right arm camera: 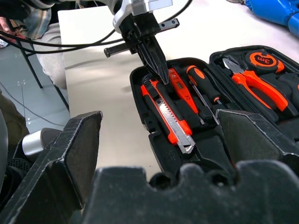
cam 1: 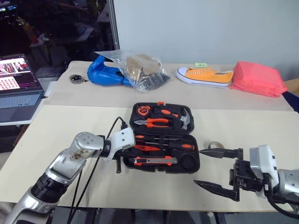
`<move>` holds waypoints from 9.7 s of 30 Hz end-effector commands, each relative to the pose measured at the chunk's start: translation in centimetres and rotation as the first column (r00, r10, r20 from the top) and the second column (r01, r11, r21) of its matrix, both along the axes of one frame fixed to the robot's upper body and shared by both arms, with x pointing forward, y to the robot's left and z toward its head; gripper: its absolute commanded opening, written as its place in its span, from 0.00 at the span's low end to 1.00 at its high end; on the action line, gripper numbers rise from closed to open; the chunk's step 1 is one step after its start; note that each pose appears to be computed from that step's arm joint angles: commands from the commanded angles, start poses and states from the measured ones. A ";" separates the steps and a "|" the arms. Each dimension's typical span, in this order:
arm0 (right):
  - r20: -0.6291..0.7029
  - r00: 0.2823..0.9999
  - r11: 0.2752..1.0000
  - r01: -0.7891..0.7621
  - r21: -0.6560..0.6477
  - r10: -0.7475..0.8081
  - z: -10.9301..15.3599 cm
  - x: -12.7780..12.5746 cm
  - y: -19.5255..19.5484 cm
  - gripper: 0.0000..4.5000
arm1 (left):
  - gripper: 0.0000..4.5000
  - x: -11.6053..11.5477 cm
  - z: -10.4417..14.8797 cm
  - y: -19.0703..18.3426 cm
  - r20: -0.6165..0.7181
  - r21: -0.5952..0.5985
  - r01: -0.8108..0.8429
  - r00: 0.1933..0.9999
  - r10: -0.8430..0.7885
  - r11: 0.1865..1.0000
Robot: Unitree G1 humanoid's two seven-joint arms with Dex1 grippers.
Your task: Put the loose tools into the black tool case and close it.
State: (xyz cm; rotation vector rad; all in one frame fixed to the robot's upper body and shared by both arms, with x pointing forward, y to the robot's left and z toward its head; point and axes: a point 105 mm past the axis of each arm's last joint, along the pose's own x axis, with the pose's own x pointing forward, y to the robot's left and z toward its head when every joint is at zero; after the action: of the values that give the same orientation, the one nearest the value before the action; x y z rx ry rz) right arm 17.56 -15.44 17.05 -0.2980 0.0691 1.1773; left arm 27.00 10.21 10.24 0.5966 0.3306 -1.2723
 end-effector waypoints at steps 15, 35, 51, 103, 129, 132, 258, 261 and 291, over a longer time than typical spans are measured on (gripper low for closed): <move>0.037 0.999 1.000 -0.013 -0.005 0.013 0.9 0.1 -0.1 1.00 | 0.03 -1.1 1.6 -4.8 -0.270 -0.402 -0.034 0.959 -0.083 0.915; 0.014 1.000 0.999 0.012 -0.031 -0.011 1.2 -0.8 -0.7 1.00 | 0.03 -0.7 2.0 -6.1 -0.378 -0.470 -0.095 0.920 -0.103 0.878; 0.017 1.000 1.000 0.011 -0.029 -0.011 1.1 -0.6 -0.5 1.00 | 0.03 -0.4 -3.9 -4.5 -0.422 -0.160 -0.179 0.902 0.097 0.971; -0.148 0.835 0.741 0.371 -0.560 -0.530 -6.3 9.0 -9.3 0.51 | 0.90 -4.5 9.5 -3.4 -0.037 -0.480 0.160 0.979 -0.202 0.862; -0.295 0.953 0.824 -0.113 -0.555 -0.069 -4.6 5.2 0.0 0.00 | 0.90 -7.5 7.8 0.6 -0.104 -0.391 0.101 0.983 -0.153 0.915; -0.305 0.951 0.808 -0.140 -0.572 -0.051 -5.2 5.4 0.4 0.00 | 0.90 -8.0 7.5 1.0 -0.106 -0.368 0.093 0.984 -0.142 0.925; 0.076 0.843 0.833 0.537 -0.129 -0.532 -3.2 17.1 1.5 0.16 | 0.53 -2.6 6.9 2.7 -0.031 -0.312 -0.126 0.992 0.123 0.942; 0.009 0.874 0.867 0.484 -0.118 -0.486 -2.5 15.0 1.0 0.41 | 0.53 -1.5 6.3 2.4 -0.033 -0.304 -0.130 0.991 0.126 0.944; -0.191 0.862 0.883 0.464 -0.075 -0.469 -5.2 12.9 8.6 0.25 | 0.53 1.8 3.1 0.8 -0.051 -0.225 -0.135 0.991 0.127 0.965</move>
State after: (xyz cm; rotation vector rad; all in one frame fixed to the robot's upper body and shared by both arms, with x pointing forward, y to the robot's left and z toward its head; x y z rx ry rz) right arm 29.99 -7.16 10.20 -0.1492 0.3983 0.7181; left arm 28.58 10.81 13.39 0.3391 0.2308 -1.1910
